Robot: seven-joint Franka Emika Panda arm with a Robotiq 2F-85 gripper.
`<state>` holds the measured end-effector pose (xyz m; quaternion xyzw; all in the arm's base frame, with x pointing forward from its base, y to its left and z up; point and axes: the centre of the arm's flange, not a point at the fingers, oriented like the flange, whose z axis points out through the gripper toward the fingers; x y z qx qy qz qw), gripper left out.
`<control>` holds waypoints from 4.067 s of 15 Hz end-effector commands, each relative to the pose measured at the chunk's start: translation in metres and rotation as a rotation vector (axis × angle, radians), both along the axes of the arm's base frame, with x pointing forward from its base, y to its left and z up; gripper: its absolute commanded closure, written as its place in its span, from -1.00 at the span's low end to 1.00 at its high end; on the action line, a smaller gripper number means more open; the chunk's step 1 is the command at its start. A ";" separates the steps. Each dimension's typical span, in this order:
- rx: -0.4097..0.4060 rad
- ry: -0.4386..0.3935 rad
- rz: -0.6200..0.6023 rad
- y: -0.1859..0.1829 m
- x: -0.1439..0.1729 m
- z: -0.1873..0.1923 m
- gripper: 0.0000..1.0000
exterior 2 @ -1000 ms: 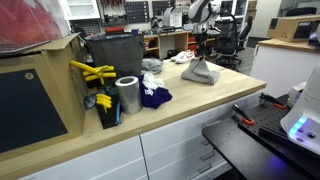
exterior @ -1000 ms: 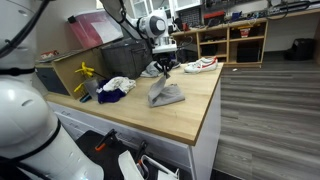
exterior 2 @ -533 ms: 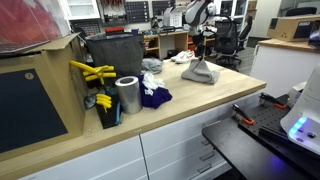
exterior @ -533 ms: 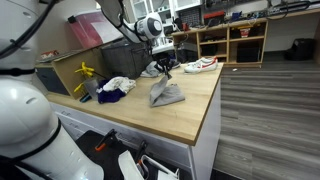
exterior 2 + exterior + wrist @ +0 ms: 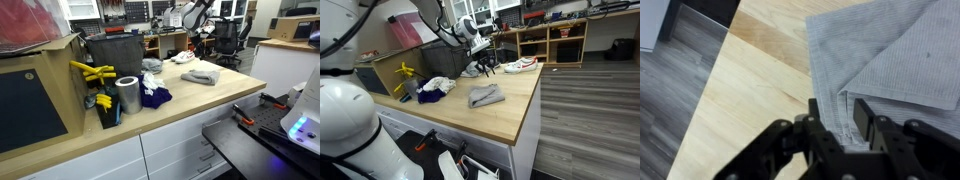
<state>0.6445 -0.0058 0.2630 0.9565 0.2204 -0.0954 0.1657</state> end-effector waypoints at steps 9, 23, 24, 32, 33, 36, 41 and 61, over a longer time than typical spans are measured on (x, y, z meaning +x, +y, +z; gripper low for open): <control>0.181 -0.008 -0.171 0.087 -0.023 -0.001 -1.00; 0.093 0.036 -0.450 0.054 -0.065 -0.068 -1.00; 0.092 0.031 -0.454 0.052 -0.065 -0.070 -1.00; 0.087 0.011 -0.463 0.044 -0.064 -0.073 0.46; 0.089 0.004 -0.461 0.045 -0.064 -0.070 0.63; 0.099 -0.020 -0.452 0.047 -0.063 -0.062 0.99; 0.113 -0.101 -0.479 0.042 -0.069 -0.033 1.00; 0.099 -0.341 -0.691 -0.048 -0.089 -0.007 0.99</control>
